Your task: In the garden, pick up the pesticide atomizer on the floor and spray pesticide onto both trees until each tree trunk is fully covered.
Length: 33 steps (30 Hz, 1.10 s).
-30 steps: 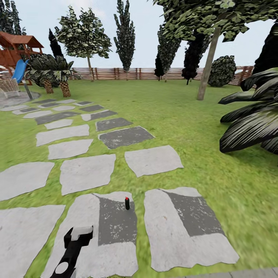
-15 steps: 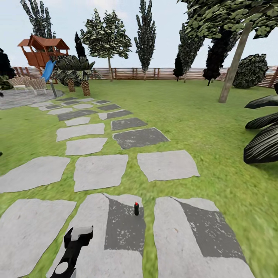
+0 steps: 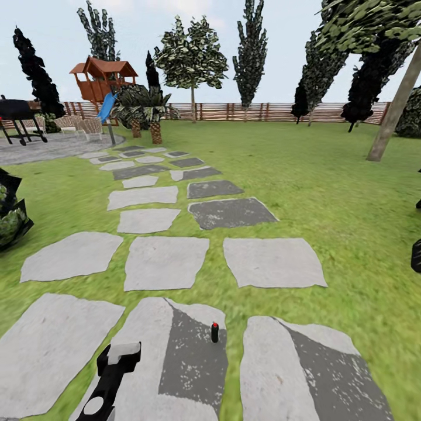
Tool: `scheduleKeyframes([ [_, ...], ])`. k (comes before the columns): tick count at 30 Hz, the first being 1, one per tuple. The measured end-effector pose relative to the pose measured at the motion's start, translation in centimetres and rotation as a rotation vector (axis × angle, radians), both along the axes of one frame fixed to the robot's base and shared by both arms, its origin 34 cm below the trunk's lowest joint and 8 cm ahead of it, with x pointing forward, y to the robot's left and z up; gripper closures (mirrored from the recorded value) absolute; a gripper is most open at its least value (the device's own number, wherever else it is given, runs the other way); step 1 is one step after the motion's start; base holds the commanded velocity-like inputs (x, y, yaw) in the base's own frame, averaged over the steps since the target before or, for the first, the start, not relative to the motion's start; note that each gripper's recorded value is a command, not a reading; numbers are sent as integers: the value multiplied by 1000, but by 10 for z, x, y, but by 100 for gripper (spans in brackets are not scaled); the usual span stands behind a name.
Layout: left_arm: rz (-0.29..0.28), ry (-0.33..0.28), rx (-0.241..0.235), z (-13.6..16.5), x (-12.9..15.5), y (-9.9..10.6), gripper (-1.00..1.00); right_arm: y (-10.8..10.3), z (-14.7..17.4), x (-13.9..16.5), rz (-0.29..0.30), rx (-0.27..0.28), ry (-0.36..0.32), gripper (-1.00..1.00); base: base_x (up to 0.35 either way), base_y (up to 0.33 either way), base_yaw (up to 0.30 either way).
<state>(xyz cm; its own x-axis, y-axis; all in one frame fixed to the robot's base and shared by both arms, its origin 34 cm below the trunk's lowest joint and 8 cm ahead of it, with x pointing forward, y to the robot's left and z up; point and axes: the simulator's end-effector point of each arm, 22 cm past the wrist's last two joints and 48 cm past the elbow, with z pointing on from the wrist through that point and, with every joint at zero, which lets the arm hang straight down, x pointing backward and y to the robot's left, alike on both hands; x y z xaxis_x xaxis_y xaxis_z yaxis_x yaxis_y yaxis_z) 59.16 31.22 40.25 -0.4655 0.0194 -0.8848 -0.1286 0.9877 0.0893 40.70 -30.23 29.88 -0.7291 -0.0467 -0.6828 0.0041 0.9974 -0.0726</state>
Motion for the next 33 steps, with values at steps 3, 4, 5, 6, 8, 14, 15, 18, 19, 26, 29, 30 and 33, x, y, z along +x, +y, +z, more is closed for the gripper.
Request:
scheduleKeyframes([
  [3,0,0,0,0,0,0,-100,0,0,0,0,0,0,-100,234,-163,31],
  [4,0,0,0,0,0,0,-100,0,0,0,0,0,0,-100,229,-154,11],
  [5,0,0,0,0,0,0,-100,0,0,0,0,0,0,-100,222,-148,5],
  [6,-1,0,0,0,0,0,-100,0,0,0,0,0,0,-100,211,-141,3],
  [8,-1,0,0,0,0,0,-100,0,0,0,0,0,0,-100,154,-63,1],
  [14,-1,0,0,0,0,0,-100,0,0,0,1,0,0,-100,48,-13,2],
  [15,-1,0,0,0,0,0,-100,1,0,0,1,1,0,-100,1,0,53],
  [18,-2,2,-1,-1,0,-1,-100,1,-1,-1,1,1,2,-100,17,-2,118],
  [19,-2,3,-1,-2,-1,-1,-100,1,-1,-1,1,1,3,-100,66,-41,142],
  [26,-2,12,-1,-6,-2,-2,-100,1,-4,-4,1,1,12,-100,127,-190,167],
  [29,-2,14,-1,-7,-3,-2,-100,1,-4,-4,1,1,14,-100,143,-234,78],
  [30,-2,14,-1,-7,-3,-2,-100,1,-4,-4,1,1,14,-100,144,-238,30],
  [33,-2,15,-1,-7,-3,-2,-100,1,-4,-5,0,1,15,-100,145,-239,16],
])
